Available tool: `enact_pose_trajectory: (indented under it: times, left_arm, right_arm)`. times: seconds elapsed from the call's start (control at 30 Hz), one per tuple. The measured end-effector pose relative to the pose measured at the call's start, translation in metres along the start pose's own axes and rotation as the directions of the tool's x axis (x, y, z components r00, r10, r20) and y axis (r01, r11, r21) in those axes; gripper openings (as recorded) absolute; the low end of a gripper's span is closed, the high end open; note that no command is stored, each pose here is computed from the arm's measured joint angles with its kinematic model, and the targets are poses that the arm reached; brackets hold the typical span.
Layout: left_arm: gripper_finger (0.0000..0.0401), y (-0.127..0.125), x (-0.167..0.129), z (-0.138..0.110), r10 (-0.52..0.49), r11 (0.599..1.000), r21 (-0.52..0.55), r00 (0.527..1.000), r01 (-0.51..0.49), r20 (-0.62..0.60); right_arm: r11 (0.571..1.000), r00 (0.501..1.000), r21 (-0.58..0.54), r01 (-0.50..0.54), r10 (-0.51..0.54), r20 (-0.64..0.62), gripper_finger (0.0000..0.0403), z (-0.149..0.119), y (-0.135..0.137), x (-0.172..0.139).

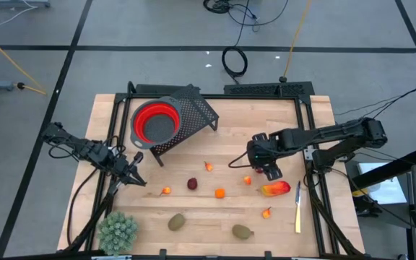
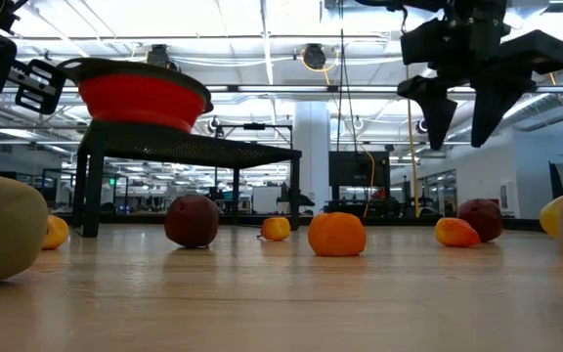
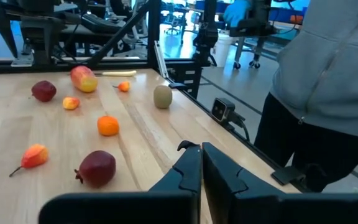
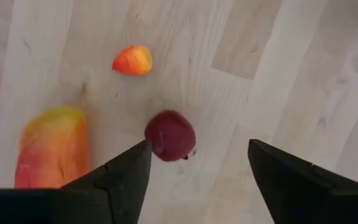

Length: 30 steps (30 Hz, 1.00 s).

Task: Pick & Place Fruit
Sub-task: Put the pomegranate into the red strainer bowl on the shelf

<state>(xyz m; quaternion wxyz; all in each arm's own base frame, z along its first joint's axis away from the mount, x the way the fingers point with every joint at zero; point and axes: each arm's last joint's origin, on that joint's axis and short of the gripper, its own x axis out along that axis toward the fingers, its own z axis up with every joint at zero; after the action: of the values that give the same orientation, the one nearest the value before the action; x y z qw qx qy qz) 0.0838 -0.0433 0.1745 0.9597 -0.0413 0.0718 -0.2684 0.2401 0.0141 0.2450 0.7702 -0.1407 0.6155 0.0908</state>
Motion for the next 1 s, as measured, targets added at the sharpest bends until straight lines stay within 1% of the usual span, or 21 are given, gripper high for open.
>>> enact_pose_trajectory:
  times: [0.13,0.23,0.3,0.47,0.6,0.73,1.0]
  left_arm:
    - [0.0003,0.000,0.000,0.000,0.000,1.000,0.000,1.000,0.000,0.002]
    - [0.0011,0.000,0.000,0.001,-0.001,1.000,0.005,1.000,0.001,0.006]
    - [0.0017,0.000,0.000,0.001,0.000,1.000,0.006,1.000,0.000,0.006]
    - [0.0019,0.000,0.000,0.001,-0.001,1.000,0.001,1.000,0.001,0.008]
    - [0.0009,0.000,0.000,0.002,-0.002,1.000,0.001,1.000,0.002,0.016]
    - [0.0002,0.000,0.000,0.003,-0.004,1.000,-0.003,0.999,0.004,0.035]
    - [0.0020,0.000,0.000,0.003,-0.003,1.000,-0.011,1.000,0.004,0.031]
  right_arm:
    - [0.999,1.000,-0.044,-0.009,0.008,-0.026,0.0275,-0.002,0.001,0.001]
    - [0.997,0.998,-0.058,-0.044,0.041,-0.049,0.0279,-0.003,0.000,0.005]
    - [0.996,0.997,-0.056,-0.062,0.060,-0.041,0.0281,-0.004,0.000,0.011]
    - [0.994,0.997,-0.080,-0.068,0.064,-0.053,0.0281,-0.014,0.002,0.031]
    - [0.992,0.997,-0.107,-0.070,0.065,-0.052,0.0282,-0.020,0.005,0.044]
    - [0.991,0.998,-0.119,-0.058,0.056,-0.024,0.0282,-0.022,0.006,0.052]
    - [0.991,0.999,-0.126,-0.049,0.049,0.000,0.0282,-0.031,0.009,0.070]
